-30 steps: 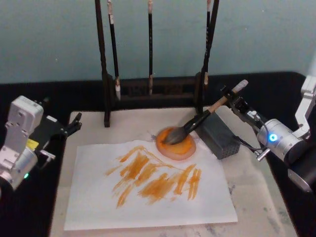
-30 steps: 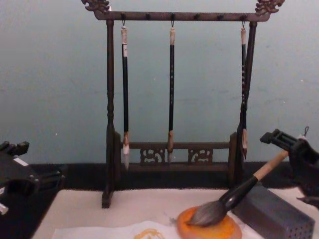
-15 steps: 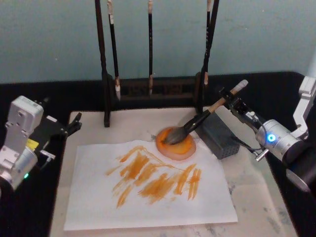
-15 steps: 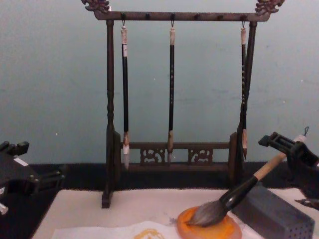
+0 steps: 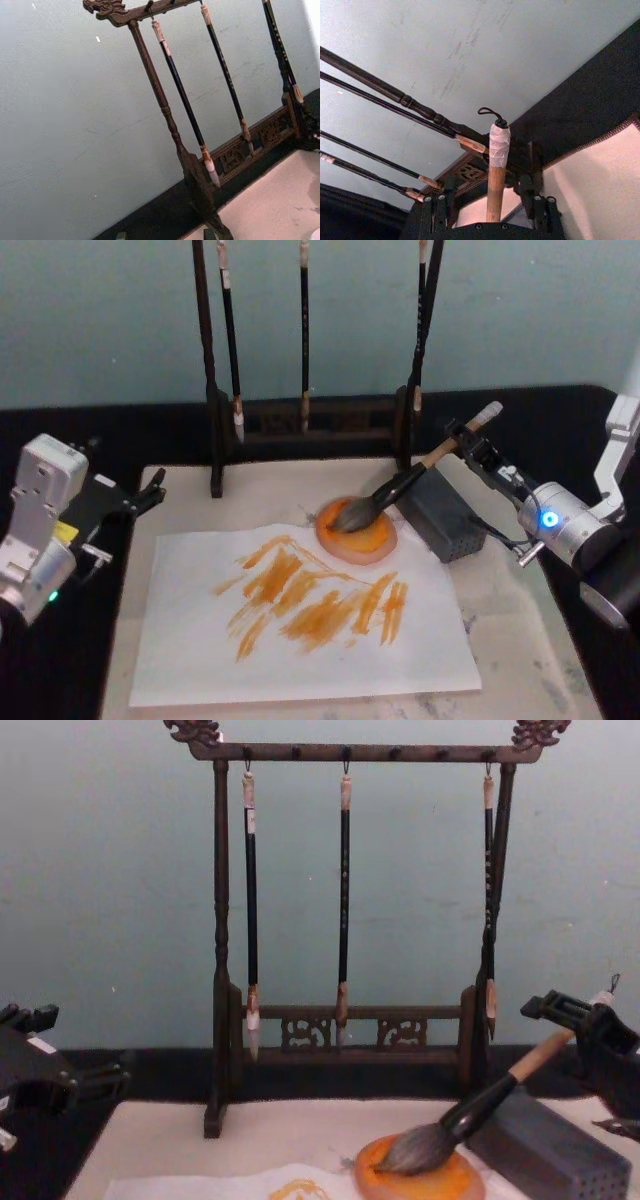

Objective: Pick up the brush from the inkstone, write on the paper, then place the brush back to its original position.

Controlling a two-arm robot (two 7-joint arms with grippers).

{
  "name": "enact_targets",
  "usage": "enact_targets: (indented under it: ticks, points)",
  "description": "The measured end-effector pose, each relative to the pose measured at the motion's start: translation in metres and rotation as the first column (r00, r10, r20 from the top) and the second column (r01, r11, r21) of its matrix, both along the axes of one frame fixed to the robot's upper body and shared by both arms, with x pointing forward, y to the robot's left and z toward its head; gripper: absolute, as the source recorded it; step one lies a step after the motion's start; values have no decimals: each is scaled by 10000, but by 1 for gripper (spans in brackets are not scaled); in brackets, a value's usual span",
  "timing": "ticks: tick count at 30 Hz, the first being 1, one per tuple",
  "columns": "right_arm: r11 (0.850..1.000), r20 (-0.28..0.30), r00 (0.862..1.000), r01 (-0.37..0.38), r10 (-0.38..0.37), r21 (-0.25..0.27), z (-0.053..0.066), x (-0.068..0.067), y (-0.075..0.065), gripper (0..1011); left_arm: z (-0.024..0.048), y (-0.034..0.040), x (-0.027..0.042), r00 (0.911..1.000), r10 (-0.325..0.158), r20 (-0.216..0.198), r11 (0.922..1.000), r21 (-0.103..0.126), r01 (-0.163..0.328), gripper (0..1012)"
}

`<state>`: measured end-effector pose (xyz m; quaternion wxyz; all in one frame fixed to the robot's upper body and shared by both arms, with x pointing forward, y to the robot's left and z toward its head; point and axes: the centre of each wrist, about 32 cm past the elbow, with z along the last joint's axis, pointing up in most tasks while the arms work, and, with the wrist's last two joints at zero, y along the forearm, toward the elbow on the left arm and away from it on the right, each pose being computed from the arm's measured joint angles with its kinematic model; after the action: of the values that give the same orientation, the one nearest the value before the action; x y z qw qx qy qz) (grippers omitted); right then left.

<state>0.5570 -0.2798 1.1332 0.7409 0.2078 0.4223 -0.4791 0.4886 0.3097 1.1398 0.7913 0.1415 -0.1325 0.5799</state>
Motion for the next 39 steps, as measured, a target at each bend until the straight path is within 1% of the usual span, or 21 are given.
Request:
enact_targets:
  ticks: [1, 2, 4, 5, 6, 11, 12, 13, 15, 16, 17, 18, 19, 21, 22, 39]
  points:
    - [10000, 0, 10000, 0, 0, 0, 0, 0, 0, 837, 0, 0, 0, 10000, 0, 0, 10000, 0, 0, 1001]
    - [10000, 0, 10000, 0, 0, 1, 0, 0, -1, 785, 0, 0, 0, 10000, 1, 0, 10000, 0, -1, 1001]
    - [10000, 1, 10000, 0, 0, 2, 0, -1, -1, 736, 0, 0, 0, 10000, 0, 0, 10000, 0, 0, 1001]
    - [10000, 2, 10000, -1, 1, 3, 0, -1, -1, 676, 0, 0, 0, 10000, 1, 0, 10000, 0, -1, 1001]
    - [10000, 4, 10000, -2, 2, 4, 1, -1, -1, 676, 0, 0, 0, 10000, 1, 0, 10000, 0, -1, 1001]
    - [10000, 4, 10000, -2, 2, 5, 1, -1, -2, 499, 0, 0, 0, 10000, 1, 0, 10000, 0, -1, 1001]
    - [10000, 5, 10000, -3, 3, 5, 1, -1, -2, 499, 0, 0, 0, 10000, 0, 0, 10000, 0, 0, 1001]
    - [10000, 4, 10000, -3, 3, 4, 1, -1, -3, 442, 0, 0, 0, 10000, 0, 0, 10000, 0, 0, 1001]
    - [10000, 4, 10000, -4, 4, 4, 1, -1, -2, 371, 0, 0, 0, 10000, 0, 1, 10000, 0, 0, 1001]
    - [10000, 3, 10000, -4, 4, 4, 1, -1, -2, 353, 0, 0, 0, 10000, 1, 1, 10000, 0, -1, 1001]
    - [10000, 3, 10000, -4, 4, 3, 1, -1, -2, 295, 0, 0, 0, 10000, 1, 0, 10000, 0, -1, 1001]
    - [10000, 4, 10000, -4, 4, 3, 1, -1, -2, 295, 0, 0, 0, 10000, 1, 0, 10000, 0, -1, 1001]
    - [10000, 3, 10000, -4, 4, 3, 1, -1, -2, 272, 0, 0, 0, 10000, 0, 0, 10000, 0, 0, 1001]
    - [10000, 4, 10000, -4, 4, 0, 1, -1, -2, 190, 0, 0, 0, 10000, 1, 0, 10000, 0, -1, 1001]
    - [10000, 4, 10000, -4, 4, -1, 1, -1, -2, 166, 0, 0, 0, 10000, 1, 0, 10000, 0, -1, 1001]
    - [10000, 11, 10000, -7, 7, -13, 2, -1, -2, 155, 0, 0, 0, 10000, 1, 0, 10000, 0, -1, 1001]
